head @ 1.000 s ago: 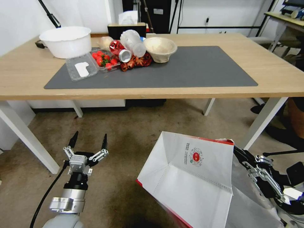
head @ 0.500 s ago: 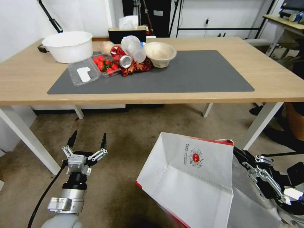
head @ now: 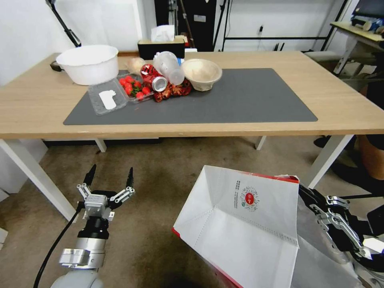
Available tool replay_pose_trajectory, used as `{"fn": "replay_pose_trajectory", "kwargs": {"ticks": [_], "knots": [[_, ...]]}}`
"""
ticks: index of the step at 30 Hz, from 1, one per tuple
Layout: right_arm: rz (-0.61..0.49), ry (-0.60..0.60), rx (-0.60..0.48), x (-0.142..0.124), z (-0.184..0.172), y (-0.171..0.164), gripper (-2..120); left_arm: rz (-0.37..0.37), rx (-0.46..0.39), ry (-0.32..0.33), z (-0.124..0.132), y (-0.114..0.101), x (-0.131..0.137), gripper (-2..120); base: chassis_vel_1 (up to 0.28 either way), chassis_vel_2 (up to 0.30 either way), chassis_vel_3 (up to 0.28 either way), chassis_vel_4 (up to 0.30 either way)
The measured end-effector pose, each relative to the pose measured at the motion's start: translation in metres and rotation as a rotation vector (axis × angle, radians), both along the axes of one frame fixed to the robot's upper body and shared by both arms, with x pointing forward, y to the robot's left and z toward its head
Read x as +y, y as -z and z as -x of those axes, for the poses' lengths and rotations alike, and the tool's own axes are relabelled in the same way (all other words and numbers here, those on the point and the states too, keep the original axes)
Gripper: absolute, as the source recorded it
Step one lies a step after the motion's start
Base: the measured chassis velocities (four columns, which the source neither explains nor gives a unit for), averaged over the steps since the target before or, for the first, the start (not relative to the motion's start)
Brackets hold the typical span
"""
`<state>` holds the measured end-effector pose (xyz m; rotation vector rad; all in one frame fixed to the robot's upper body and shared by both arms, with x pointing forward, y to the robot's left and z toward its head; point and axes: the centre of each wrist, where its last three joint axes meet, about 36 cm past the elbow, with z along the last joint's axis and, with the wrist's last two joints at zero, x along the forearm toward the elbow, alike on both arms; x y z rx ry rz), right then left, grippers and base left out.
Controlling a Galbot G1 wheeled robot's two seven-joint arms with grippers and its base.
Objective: Pick up the food delivery bag from the floor and place it on the table.
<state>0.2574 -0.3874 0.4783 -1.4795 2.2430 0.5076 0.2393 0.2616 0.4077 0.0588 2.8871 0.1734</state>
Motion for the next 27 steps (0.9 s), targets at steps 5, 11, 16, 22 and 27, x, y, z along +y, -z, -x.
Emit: {"fn": "replay_pose_trajectory", "kwargs": {"ticks": [5,11,16,22,27], "knots": [[-0.003,-0.001,0.003,-0.0005,0.0,0.002,0,-0.001,0.002,-0.001,0.0006,0.0002,0.0005,100,0.0,0.0,0.0,0.0],[-0.012,-0.002,0.007,-0.0009,-0.0008,0.0065,0,-0.002,0.004,-0.005,-0.0001,0.0004,0.0028,100,0.0,0.0,0.0,0.0],[-0.014,-0.003,0.005,-0.0008,-0.0017,0.0067,0,-0.002,0.008,-0.005,-0.0003,0.0009,0.0028,100,0.0,0.0,0.0,0.0],[-0.014,-0.003,0.005,-0.0006,-0.0015,0.0071,0,-0.002,0.01,-0.005,-0.0003,0.0013,0.0028,100,0.0,0.0,0.0,0.0],[-0.012,-0.005,0.002,-0.0009,-0.0017,0.0063,0,-0.003,0.012,-0.005,-0.0001,0.0011,0.0025,100,0.0,0.0,0.0,0.0]]}}
